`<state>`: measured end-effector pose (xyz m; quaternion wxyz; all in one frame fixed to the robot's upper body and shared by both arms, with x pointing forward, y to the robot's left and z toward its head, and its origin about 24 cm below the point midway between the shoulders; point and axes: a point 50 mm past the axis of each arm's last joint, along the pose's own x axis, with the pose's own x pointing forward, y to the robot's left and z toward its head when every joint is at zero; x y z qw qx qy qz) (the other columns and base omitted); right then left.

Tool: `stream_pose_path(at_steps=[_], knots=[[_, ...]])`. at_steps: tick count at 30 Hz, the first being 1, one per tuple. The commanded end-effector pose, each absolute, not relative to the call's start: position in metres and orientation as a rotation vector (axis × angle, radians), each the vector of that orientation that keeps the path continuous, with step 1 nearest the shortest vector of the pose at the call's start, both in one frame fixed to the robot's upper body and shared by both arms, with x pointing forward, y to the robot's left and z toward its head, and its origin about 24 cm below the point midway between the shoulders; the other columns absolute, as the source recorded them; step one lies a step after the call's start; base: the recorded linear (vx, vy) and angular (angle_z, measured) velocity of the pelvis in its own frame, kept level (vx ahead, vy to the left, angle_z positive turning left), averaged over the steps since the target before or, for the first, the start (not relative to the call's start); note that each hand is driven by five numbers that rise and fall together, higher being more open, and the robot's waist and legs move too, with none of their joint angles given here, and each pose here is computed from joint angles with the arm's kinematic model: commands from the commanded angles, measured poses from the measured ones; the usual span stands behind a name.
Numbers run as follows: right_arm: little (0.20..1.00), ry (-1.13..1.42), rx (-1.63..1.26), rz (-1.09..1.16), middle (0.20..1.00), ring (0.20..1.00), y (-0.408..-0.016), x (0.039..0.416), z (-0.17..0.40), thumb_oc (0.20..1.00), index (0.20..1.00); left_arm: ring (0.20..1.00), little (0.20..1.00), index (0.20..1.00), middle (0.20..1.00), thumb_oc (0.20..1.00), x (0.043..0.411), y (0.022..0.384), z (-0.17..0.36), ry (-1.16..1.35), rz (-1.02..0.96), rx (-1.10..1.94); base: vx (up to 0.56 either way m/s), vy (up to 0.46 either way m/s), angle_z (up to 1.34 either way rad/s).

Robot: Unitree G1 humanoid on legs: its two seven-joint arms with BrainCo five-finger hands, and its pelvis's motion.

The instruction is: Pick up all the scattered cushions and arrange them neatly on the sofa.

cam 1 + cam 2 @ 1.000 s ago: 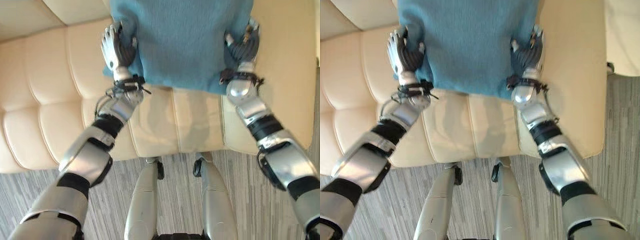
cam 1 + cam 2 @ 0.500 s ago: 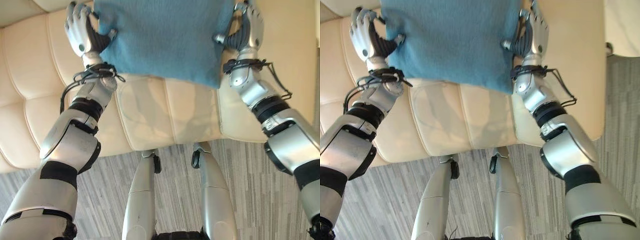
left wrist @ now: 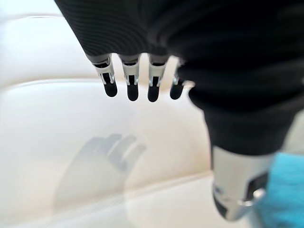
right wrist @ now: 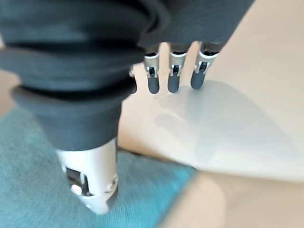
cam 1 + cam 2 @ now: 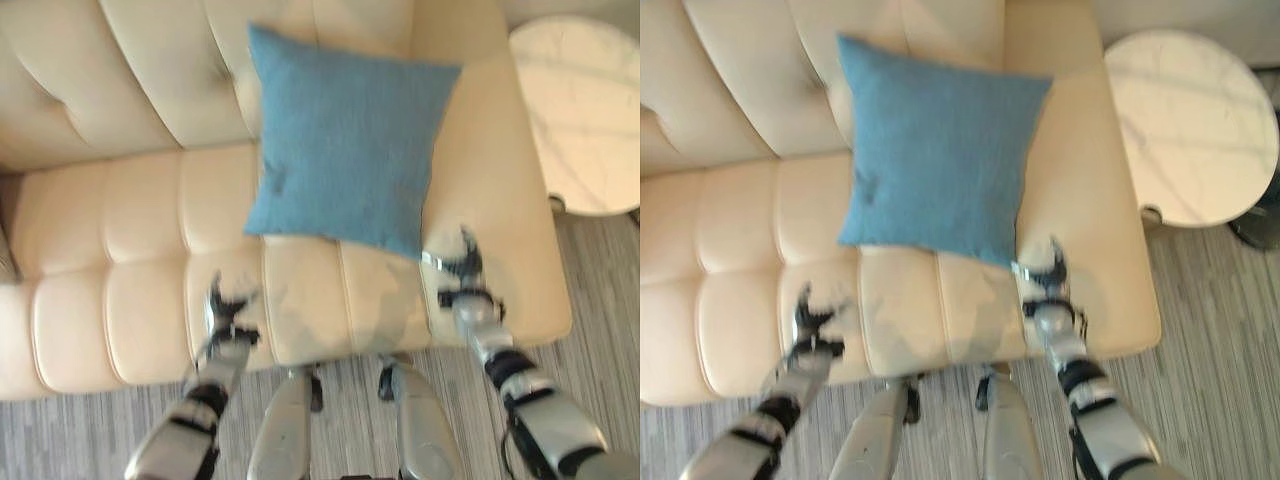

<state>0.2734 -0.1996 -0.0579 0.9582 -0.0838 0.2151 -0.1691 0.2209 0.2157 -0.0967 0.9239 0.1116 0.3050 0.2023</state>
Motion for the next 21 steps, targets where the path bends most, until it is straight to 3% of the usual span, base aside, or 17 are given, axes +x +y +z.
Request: stream_pose_path(at_steps=[1,6,15,21], knots=[[1.000,0.688,-0.051,-0.300,1.000,1.000,-0.198,0.226,-0.104,1.000,1.000,1.000,1.000,1.000,1.000,1.000,0.219,0.197,-0.107,0.672,0.295,0.084,0.04,0.070,0.02],[1.000,0.826,-0.070,-0.262,1.000,1.000,-0.196,0.196,-0.126,1.000,1.000,1.000,1.000,1.000,1.000,1.000,0.194,0.190,-0.126,0.799,0.245,0.051,0.00,0.082,0.03],[1.000,0.969,-0.219,-0.043,1.000,1.000,-0.190,0.163,-0.144,1.000,1.000,1.000,1.000,1.000,1.000,1.000,0.173,0.179,-0.137,0.877,-0.039,0.196,-0.02,0.146,-0.02],[1.000,0.981,-0.232,-0.001,1.000,1.000,-0.178,0.165,-0.145,1.000,1.000,1.000,1.000,1.000,1.000,1.000,0.166,0.188,-0.140,0.911,0.012,0.175,-0.14,0.106,-0.32]])
